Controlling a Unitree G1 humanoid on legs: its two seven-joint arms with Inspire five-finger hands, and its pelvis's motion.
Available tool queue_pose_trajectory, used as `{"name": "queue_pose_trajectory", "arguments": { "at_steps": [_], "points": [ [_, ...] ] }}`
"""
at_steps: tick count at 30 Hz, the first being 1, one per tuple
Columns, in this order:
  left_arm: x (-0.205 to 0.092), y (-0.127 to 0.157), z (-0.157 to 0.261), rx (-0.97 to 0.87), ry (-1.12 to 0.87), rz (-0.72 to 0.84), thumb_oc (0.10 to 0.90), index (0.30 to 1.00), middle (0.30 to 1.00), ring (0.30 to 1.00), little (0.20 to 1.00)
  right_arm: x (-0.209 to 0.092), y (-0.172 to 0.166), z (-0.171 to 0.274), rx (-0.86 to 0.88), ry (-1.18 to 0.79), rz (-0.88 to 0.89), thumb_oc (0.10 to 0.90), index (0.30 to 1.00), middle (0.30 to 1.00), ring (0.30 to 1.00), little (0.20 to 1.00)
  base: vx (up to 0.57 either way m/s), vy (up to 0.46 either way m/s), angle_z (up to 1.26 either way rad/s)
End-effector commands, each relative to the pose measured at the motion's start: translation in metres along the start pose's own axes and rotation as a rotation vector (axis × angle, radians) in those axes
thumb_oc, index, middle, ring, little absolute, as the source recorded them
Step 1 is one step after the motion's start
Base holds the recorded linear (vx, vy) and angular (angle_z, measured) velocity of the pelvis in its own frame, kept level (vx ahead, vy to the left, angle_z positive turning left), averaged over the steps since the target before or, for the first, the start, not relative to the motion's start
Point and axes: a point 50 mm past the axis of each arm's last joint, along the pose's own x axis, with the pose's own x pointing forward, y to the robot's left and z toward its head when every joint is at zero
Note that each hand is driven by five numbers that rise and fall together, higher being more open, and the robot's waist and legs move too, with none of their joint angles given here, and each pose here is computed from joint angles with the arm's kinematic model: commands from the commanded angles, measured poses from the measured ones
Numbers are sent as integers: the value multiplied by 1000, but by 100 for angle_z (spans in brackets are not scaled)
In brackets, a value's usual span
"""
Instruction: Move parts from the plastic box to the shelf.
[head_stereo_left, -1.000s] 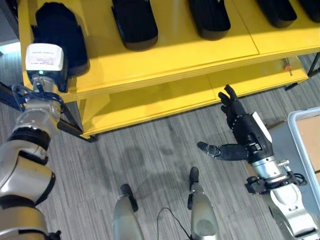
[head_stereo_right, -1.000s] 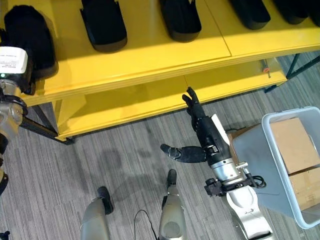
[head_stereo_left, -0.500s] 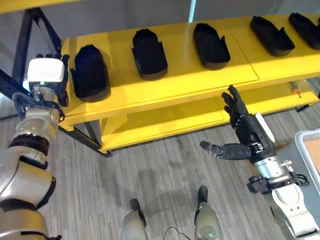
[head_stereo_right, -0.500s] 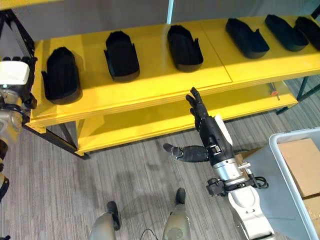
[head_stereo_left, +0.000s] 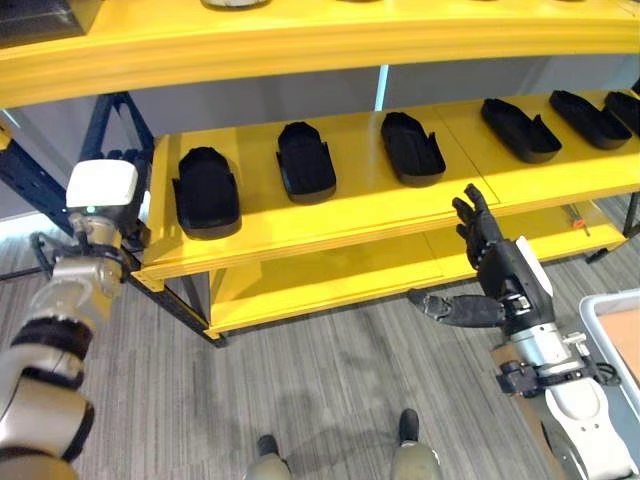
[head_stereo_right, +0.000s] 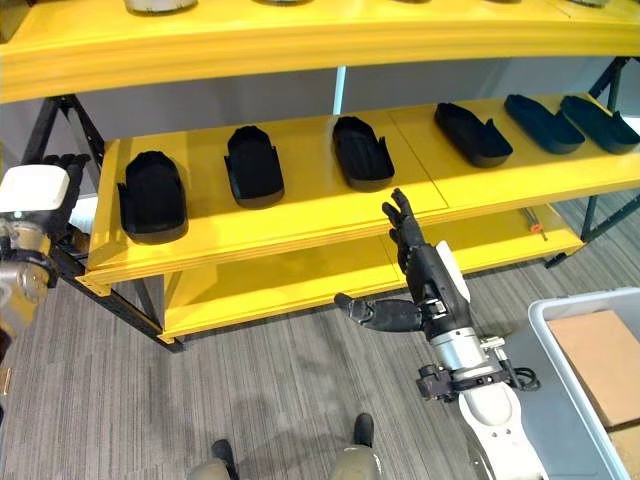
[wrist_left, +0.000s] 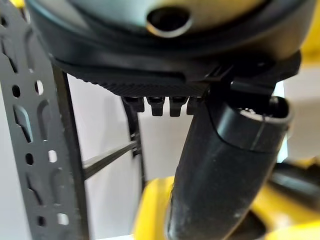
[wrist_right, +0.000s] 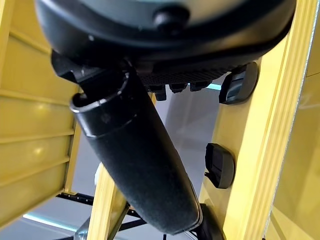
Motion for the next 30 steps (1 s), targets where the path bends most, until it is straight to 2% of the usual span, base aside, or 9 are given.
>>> {"name": "queue_pose_trajectory", "arguments": {
  "at_steps": [1,3,5,11,15,16,19,22,30],
  "points": [
    [-14,15,-10,-243,51,165,900,1000,1000,1000,1000,6,-10,18,-15,-129,-39,900,1000,1000,1000,1000,52,-34,-7],
    [-31,3,-9,-311,63,152,900,1000,1000,1000,1000,5,-8,16,-8,-117,-26,900,1000,1000,1000,1000,35,-18,-9],
    [-64,-23,19,-557,20,109,900,1000,1000,1000,1000,8,-4,10,37,-95,-19,900,1000,1000,1000,1000,38,-31,9],
    [-106,-45,56,-918,-32,-17,900,1000,1000,1000,1000,12,6,6,91,-83,33,900,1000,1000,1000,1000,-8,-29,4],
    [-144,-64,89,-1319,-59,-213,900,1000,1000,1000,1000,5,14,-5,120,-25,82,900,1000,1000,1000,1000,-31,-81,-5],
    [-156,-75,98,-1542,-1,-272,900,1000,1000,1000,1000,1,17,-10,130,1,87,900,1000,1000,1000,1000,-47,-102,-6],
    [-165,-80,107,-1612,5,-330,900,1000,1000,1000,1000,0,17,-11,127,4,85,900,1000,1000,1000,1000,-21,-64,-3],
    [-185,-106,135,-1913,140,-476,900,1000,1000,1000,1000,3,24,-18,139,20,81,900,1000,1000,1000,1000,-16,-76,-5],
    [-185,-106,152,-1989,96,-580,900,1000,1000,1000,1000,17,41,-20,171,13,117,900,1000,1000,1000,1000,1,26,-2]
  ]
}}
